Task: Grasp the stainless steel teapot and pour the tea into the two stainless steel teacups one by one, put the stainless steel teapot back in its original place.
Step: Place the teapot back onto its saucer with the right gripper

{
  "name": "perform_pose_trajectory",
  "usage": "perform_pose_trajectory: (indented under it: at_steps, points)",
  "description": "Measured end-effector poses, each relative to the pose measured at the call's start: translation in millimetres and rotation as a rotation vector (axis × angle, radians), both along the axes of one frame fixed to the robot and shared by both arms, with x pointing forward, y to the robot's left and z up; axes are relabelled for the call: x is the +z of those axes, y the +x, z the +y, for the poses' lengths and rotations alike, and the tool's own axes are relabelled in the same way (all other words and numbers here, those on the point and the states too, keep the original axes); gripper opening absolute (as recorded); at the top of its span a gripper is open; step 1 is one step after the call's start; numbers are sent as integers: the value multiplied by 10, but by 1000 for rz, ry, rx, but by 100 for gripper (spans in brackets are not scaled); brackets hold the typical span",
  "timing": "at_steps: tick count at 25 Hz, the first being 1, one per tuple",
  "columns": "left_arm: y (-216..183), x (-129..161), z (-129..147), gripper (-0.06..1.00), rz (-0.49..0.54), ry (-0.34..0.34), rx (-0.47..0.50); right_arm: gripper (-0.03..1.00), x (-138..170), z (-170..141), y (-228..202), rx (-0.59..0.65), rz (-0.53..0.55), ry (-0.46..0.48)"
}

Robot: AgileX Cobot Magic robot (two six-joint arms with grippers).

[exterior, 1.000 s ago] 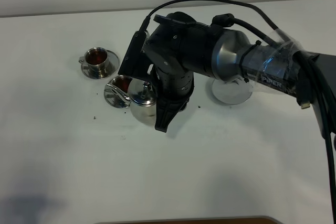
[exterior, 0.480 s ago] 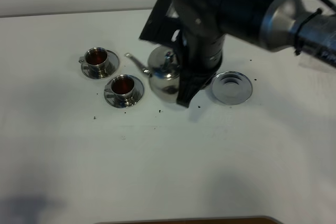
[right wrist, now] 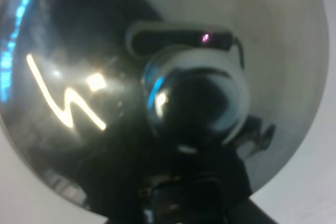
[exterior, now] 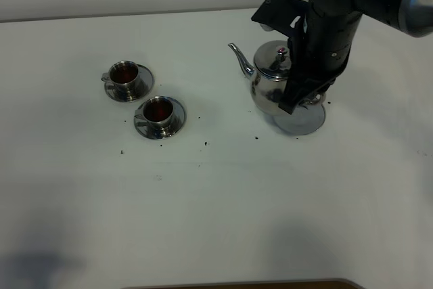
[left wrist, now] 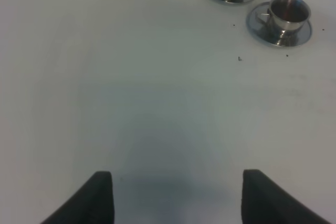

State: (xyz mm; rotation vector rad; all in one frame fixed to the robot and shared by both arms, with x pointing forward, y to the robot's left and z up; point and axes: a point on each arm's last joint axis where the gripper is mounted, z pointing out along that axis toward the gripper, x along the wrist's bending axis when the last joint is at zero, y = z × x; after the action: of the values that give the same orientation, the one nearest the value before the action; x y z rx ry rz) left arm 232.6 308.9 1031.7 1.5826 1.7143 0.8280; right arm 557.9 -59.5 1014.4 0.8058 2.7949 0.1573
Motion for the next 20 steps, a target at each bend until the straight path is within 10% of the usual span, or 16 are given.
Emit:
perform_pose_trajectory:
  at_steps: [20]
  points:
    - [0,0,0,58,0,2,-1,19,-674,-313,65,-135,-100,70]
